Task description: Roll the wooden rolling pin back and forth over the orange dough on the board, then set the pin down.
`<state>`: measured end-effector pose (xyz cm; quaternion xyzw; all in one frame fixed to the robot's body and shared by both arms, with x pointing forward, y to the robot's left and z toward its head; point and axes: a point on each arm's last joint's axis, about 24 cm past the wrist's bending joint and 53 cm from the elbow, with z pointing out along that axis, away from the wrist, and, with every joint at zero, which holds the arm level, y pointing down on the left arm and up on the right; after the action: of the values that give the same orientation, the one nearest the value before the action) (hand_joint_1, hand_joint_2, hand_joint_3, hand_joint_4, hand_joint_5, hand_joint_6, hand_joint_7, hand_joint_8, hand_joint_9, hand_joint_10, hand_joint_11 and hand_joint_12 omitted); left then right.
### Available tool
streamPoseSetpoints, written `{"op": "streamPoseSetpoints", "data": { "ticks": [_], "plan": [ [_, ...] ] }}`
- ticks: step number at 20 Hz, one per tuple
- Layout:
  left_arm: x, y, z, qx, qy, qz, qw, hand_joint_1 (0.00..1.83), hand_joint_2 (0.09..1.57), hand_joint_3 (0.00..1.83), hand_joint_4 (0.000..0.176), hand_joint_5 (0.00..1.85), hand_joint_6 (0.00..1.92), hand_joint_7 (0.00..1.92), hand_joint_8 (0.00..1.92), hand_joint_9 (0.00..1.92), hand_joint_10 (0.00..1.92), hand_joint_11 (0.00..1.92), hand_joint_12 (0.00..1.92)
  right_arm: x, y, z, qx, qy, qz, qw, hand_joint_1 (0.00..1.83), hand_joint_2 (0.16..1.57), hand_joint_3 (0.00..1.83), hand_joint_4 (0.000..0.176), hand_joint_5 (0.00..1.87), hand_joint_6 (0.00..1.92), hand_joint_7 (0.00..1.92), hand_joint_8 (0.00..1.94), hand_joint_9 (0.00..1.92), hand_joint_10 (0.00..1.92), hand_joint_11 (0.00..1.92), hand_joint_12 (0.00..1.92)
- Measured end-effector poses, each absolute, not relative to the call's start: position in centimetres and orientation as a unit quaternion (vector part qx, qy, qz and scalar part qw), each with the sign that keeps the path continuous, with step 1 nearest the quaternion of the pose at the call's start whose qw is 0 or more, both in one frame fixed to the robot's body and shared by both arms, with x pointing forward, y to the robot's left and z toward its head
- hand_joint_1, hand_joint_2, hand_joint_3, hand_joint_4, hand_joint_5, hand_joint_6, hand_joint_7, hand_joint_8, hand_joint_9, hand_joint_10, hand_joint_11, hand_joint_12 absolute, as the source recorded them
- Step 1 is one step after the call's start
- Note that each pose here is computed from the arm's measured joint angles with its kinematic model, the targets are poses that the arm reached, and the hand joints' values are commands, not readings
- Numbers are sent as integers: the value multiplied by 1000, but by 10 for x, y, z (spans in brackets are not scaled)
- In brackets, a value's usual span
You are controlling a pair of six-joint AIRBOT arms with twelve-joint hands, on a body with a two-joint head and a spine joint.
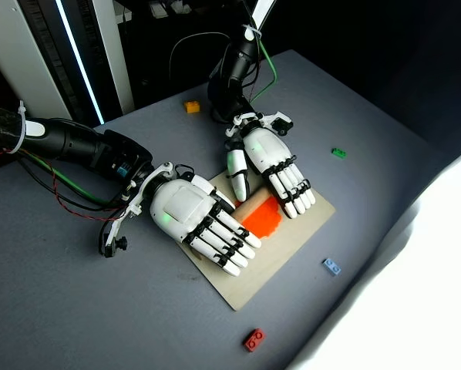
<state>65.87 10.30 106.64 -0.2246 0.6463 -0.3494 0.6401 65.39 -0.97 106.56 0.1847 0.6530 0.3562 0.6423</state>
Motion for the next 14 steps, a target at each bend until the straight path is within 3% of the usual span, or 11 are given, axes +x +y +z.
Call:
{"op": "streamPoseSetpoints", "data": {
  "ticks": [4, 14],
  "plan": [
    [660, 105, 1066, -226, 645, -348, 641, 0, 1513, 41, 0, 0, 0, 0, 0, 0, 0, 0, 0, 657, -9, 1067, 186, 652, 357, 643, 0, 1571, 27, 0, 109, 4, 101, 3, 76, 1, 0, 165],
    [665, 109, 1066, -201, 653, -317, 658, 0, 1511, 31, 0, 0, 0, 0, 0, 0, 0, 0, 0, 665, -7, 1067, 185, 651, 364, 640, 0, 1571, 19, 0, 114, 4, 113, 3, 90, 4, 0, 227]
  ]
}}
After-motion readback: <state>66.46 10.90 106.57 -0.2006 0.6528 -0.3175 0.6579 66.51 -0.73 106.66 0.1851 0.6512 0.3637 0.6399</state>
